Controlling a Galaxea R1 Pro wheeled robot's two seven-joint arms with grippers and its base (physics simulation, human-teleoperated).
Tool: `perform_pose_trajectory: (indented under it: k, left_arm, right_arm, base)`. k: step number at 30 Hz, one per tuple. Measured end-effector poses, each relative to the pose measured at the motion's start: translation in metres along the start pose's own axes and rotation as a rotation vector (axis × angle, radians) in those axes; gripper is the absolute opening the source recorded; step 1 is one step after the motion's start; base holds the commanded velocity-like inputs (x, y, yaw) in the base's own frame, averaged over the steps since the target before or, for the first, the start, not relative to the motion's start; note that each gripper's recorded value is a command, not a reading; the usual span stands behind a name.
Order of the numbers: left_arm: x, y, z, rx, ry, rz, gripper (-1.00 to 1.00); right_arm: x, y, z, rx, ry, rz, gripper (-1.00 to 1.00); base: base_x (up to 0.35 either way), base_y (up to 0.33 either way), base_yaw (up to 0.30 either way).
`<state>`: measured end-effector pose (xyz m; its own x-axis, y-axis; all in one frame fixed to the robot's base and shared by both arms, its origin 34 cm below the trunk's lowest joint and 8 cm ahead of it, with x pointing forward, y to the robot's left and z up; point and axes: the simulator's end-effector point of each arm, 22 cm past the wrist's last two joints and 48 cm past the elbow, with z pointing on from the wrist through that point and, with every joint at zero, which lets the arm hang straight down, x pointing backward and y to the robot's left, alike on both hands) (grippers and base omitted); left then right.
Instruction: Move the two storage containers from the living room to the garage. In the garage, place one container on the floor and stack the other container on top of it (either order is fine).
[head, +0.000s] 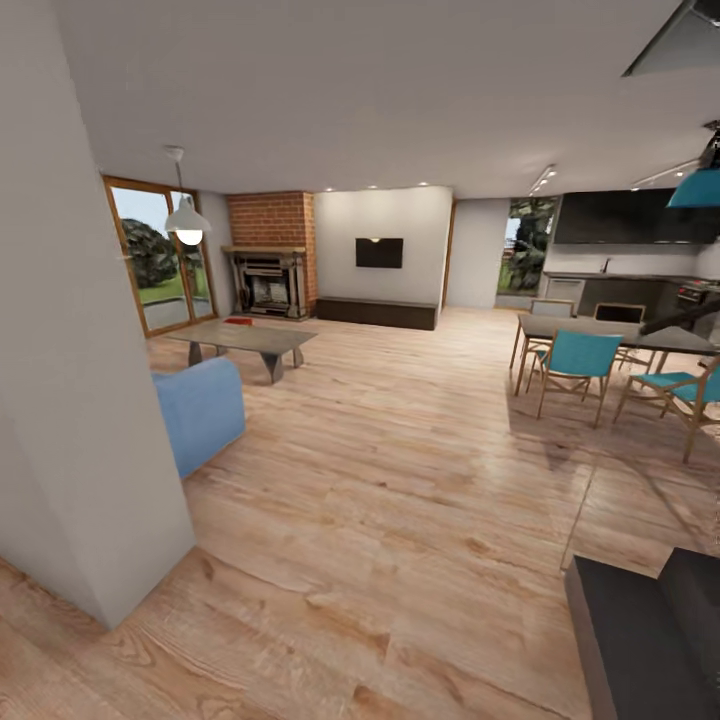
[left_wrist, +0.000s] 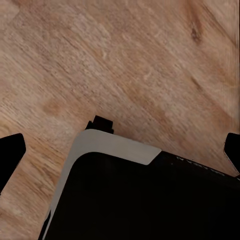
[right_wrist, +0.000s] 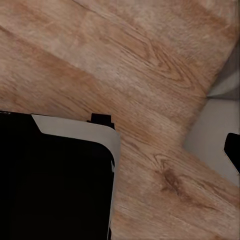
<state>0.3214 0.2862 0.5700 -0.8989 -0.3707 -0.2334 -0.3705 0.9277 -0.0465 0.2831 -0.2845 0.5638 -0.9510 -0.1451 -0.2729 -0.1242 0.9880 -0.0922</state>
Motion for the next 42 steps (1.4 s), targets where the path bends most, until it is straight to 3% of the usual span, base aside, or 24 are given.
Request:
perform_pose_trajectory:
  k: [12, 42]
  left_arm:
    - [0.0028, 0.0006, 0.0004, -0.002, 0.009, 0.0, 1.0]
    - [0.003, 0.0001, 0.0004, -0.001, 0.01, 0.002, 1.0]
  right_arm:
    - [0.0016, 0.0008, 0.0002, -0.003, 0.004, -0.017, 1.0]
    - [0.0016, -0.0013, 0.0002, 0.006, 0.004, -0.024, 1.0]
  base:
    - [0.322, 0.0, -0.225]
    - [0.322, 0.055, -0.005]
